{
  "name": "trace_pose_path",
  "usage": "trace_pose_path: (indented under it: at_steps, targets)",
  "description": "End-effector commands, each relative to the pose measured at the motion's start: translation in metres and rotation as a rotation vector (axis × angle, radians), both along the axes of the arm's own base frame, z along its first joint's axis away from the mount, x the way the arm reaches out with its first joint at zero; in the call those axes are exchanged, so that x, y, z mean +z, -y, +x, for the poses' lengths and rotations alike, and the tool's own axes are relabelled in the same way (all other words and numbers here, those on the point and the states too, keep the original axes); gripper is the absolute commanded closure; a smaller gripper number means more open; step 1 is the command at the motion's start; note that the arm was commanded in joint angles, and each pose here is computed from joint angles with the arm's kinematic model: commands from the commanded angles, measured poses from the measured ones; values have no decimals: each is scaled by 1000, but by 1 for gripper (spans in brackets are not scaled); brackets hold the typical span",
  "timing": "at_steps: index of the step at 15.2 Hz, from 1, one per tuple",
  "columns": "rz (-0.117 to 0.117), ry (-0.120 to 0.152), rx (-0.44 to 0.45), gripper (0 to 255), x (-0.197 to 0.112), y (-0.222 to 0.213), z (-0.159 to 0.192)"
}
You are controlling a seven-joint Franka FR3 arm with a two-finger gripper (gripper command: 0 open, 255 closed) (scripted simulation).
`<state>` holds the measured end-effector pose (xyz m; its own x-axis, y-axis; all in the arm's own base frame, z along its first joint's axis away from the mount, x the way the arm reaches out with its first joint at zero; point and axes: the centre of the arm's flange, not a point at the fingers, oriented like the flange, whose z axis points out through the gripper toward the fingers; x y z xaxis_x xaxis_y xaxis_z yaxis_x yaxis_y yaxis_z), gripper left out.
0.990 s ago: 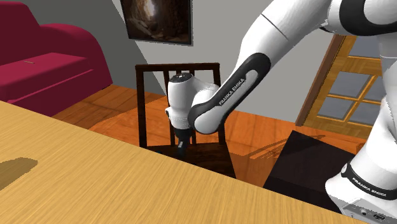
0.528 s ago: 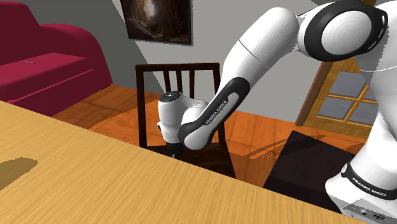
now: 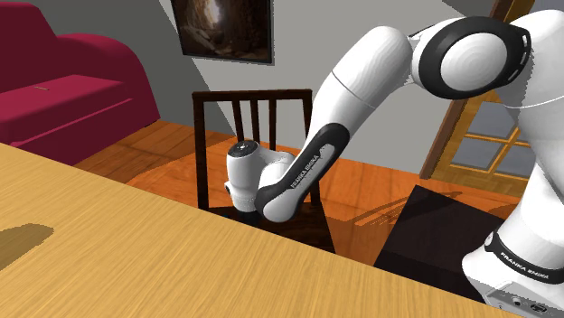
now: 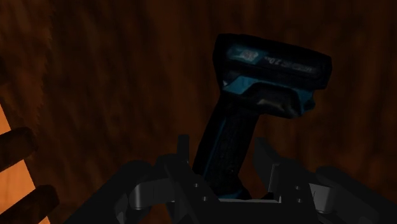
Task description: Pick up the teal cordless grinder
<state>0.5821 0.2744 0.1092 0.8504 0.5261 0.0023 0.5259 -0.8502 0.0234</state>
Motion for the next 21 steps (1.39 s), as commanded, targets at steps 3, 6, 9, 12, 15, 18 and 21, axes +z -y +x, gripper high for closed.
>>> trace_pose_path:
  at_steps: [3,6,9,12,15,18,21]
  targets:
    - [0,0,0,255,0,0,0]
    - [0,0,0,255,0,0,0]
    - [0,0,0,255,5,0,0]
    - [0,0,0,255,21,0,0]
    - [0,0,0,255,37,0,0]
    - [0,0,0,255,53,0,0]
    - [0,0,0,255,69,0,0]
